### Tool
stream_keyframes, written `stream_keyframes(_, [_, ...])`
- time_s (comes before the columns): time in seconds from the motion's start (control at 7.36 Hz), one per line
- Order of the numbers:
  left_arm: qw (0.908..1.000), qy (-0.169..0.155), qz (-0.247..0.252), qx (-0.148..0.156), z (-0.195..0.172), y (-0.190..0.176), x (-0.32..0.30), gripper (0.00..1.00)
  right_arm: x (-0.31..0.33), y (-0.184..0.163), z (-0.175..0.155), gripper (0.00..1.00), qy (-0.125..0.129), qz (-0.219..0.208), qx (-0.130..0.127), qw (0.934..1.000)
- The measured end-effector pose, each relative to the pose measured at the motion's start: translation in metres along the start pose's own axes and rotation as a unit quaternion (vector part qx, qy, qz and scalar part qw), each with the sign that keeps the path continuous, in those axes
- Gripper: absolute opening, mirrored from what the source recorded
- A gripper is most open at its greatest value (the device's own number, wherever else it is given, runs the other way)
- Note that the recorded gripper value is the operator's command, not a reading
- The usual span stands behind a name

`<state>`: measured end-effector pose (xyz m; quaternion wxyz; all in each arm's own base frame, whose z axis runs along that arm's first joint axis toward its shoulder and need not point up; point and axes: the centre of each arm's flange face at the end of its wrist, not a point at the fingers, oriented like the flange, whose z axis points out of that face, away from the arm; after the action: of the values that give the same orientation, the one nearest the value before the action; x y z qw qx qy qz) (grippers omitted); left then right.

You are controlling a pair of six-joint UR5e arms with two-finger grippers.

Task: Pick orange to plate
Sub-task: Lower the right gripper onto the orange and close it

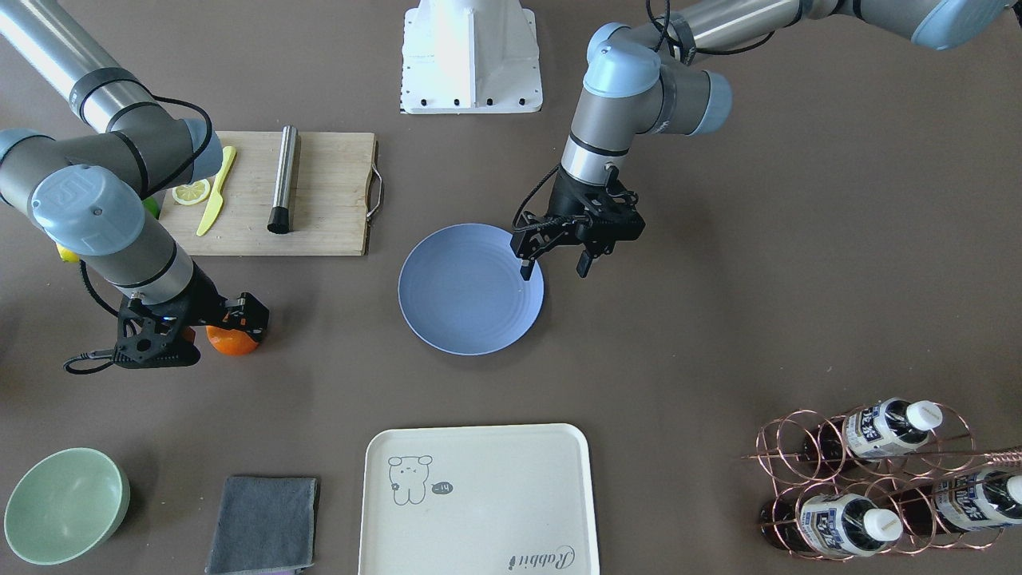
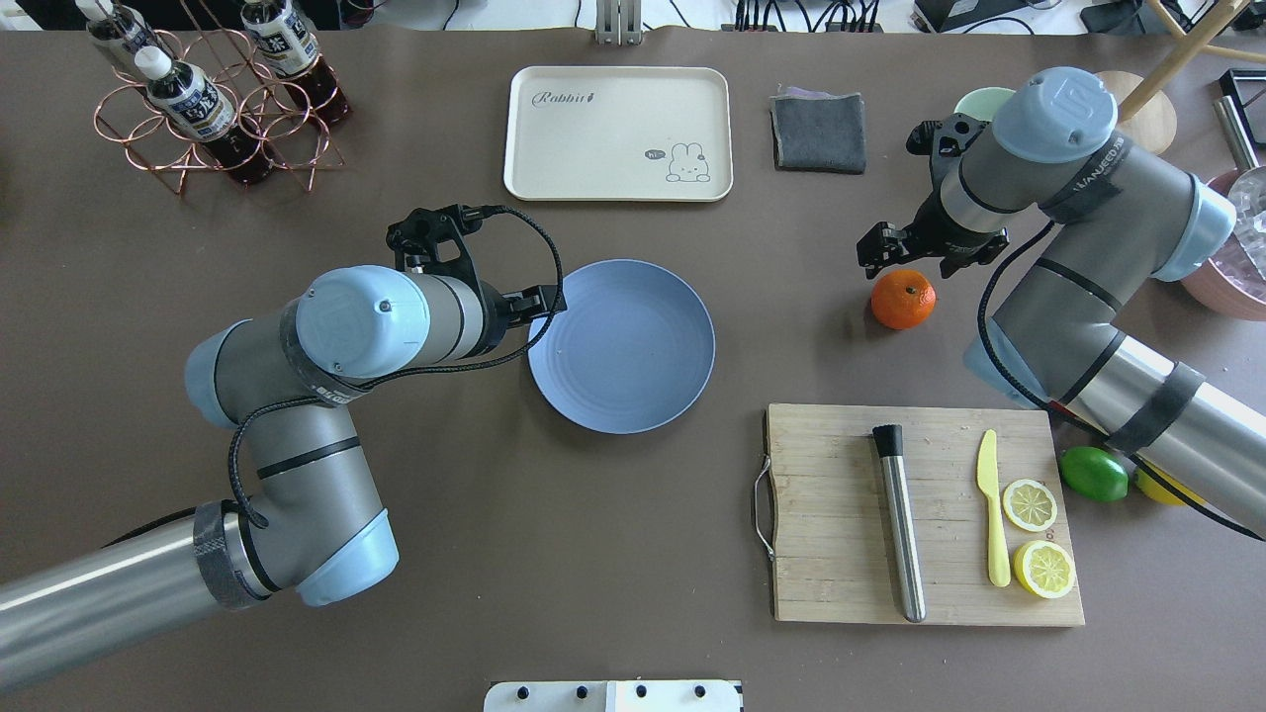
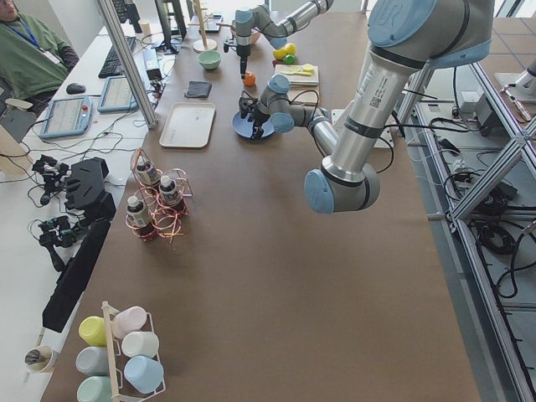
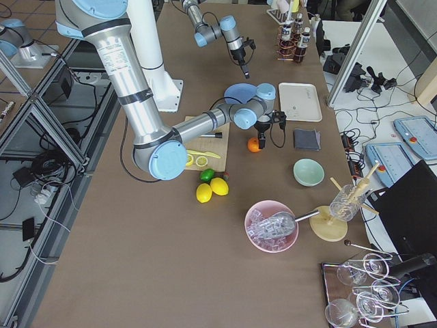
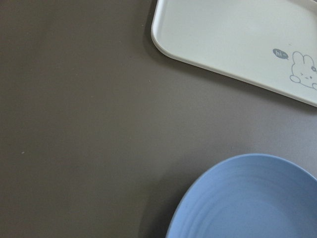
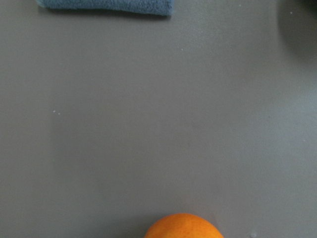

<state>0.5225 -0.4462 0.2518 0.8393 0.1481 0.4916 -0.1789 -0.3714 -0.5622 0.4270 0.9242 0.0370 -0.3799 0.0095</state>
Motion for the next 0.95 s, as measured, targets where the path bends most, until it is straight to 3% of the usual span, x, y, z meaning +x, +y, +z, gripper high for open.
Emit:
stream_keyframes(0.41, [1.0000,0.000,0.000,0.000,0.000,0.000,0.000,0.98,0.000,0.007,0.008,1.00,0.005,0.003,-0.005,1.0000])
stream_keyframes(0.54, [1.0000,0.000,0.000,0.000,0.000,0.000,0.000,0.98,-0.001,0.009,0.011,0.79,0.007,0.003,-0.006,1.0000])
stream_keyframes(0.68, [1.0000,0.000,0.000,0.000,0.000,0.000,0.000,0.98,-0.002,0.011,0.014,0.29,0.008,0.002,-0.007,0.9999])
stream_keyframes(0.81, [1.0000,0.000,0.000,0.000,0.000,0.000,0.000,0.98,-0.004,0.012,0.016,0.00,0.009,0.004,-0.007,0.9999])
stream_keyframes(0.95, [1.0000,0.001,0.000,0.000,0.000,0.000,0.000,0.98,-0.007,0.013,0.016,0.00,0.010,0.007,-0.006,0.9999])
